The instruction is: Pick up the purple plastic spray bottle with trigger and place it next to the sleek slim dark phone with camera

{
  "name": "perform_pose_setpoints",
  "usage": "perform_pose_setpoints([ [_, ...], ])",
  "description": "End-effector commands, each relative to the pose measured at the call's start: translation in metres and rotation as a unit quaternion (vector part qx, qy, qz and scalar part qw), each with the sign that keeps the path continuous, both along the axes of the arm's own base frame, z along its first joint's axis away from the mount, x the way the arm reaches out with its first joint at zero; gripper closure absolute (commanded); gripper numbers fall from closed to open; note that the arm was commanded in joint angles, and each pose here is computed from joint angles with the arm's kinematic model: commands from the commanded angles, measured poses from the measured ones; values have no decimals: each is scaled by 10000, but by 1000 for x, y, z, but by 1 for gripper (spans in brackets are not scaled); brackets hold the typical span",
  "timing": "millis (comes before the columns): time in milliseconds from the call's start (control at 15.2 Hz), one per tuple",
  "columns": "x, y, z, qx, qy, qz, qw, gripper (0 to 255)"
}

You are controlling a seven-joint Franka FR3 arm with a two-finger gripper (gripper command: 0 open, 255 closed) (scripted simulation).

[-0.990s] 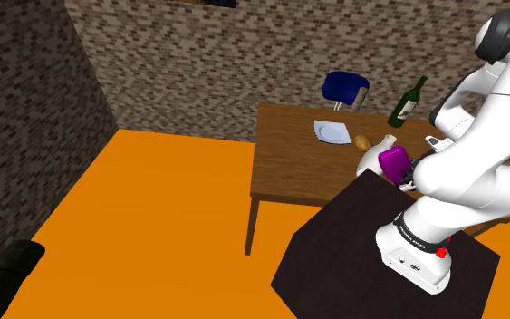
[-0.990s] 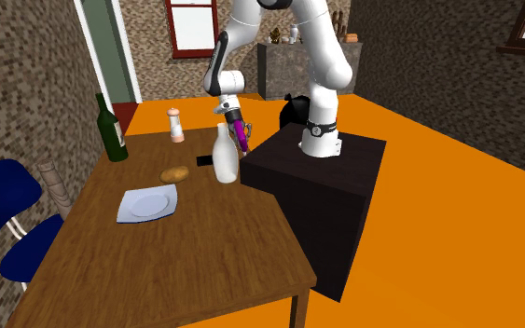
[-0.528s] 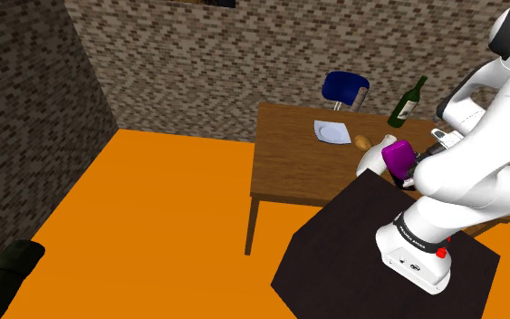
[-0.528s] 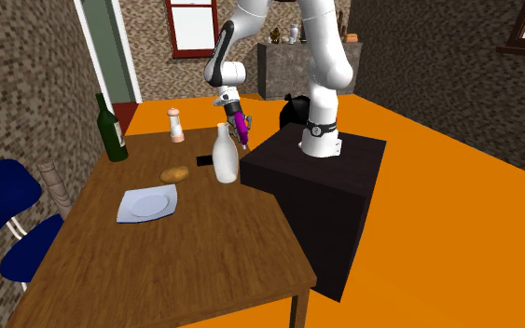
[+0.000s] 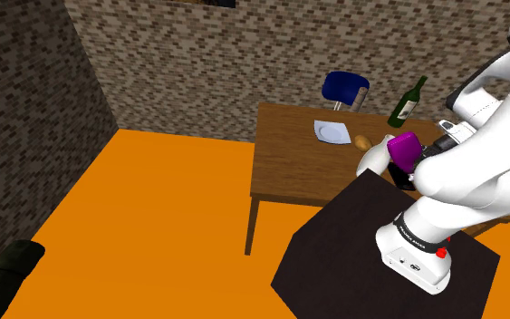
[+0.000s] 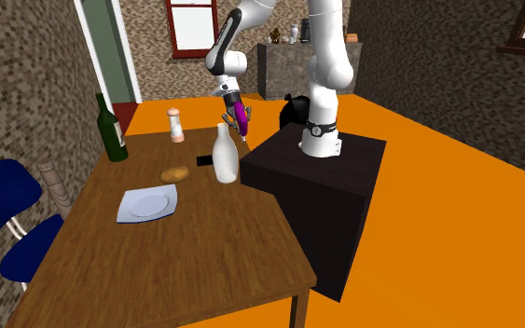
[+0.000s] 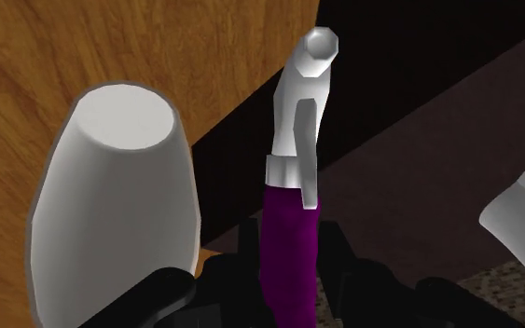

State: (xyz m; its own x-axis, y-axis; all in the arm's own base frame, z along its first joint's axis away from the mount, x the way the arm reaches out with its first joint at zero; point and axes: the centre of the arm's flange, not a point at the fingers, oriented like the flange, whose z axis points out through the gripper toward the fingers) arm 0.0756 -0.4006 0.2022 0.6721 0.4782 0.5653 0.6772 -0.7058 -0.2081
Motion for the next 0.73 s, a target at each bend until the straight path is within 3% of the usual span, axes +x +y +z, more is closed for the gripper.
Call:
perform_pose_setpoints([
  [0, 1, 1, 12, 1, 1, 1, 10000, 255],
  [660, 1, 1, 65, 1, 1, 1, 10000, 255],
])
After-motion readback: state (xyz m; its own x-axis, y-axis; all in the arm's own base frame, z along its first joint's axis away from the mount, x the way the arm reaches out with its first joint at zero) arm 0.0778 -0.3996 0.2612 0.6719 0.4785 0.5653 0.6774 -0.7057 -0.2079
